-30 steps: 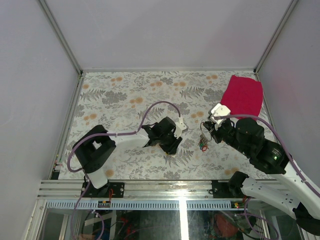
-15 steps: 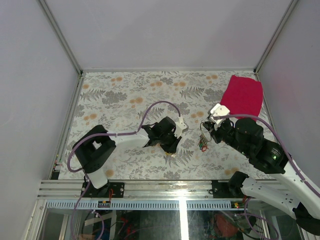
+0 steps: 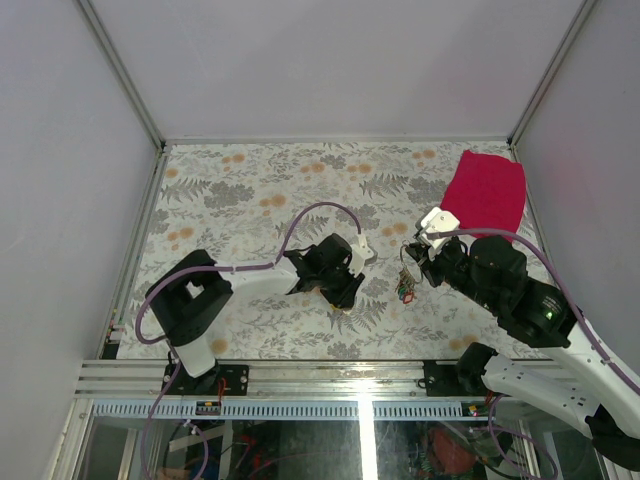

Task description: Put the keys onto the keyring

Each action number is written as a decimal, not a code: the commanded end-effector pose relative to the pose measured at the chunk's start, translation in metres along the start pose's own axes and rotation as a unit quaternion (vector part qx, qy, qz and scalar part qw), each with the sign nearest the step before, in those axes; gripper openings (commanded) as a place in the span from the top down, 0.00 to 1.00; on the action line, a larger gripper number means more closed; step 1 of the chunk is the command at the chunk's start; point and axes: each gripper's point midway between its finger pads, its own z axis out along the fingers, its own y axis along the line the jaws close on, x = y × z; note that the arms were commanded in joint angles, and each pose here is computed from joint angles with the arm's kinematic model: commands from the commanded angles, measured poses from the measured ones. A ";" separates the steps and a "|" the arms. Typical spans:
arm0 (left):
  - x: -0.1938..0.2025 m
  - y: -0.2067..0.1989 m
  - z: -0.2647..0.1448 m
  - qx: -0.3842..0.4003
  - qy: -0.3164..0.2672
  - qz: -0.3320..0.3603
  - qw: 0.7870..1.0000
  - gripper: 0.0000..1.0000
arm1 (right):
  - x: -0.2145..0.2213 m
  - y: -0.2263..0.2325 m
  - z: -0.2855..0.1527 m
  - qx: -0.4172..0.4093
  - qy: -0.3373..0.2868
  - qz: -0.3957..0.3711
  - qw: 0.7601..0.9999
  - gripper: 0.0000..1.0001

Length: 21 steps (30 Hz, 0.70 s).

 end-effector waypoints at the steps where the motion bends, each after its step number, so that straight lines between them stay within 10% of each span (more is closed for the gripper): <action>1: -0.013 -0.002 0.006 0.012 -0.023 0.007 1.000 0.73 | -0.017 -0.003 -0.002 0.005 -0.034 0.009 0.999 1.00; 11: -0.015 -0.003 0.002 0.011 -0.027 0.010 1.000 1.00 | -0.019 -0.002 0.000 0.003 -0.034 0.008 0.999 1.00; 21: -0.049 -0.014 -0.050 -0.005 -0.099 0.055 0.994 1.00 | -0.023 -0.005 0.000 0.009 -0.039 0.003 0.999 1.00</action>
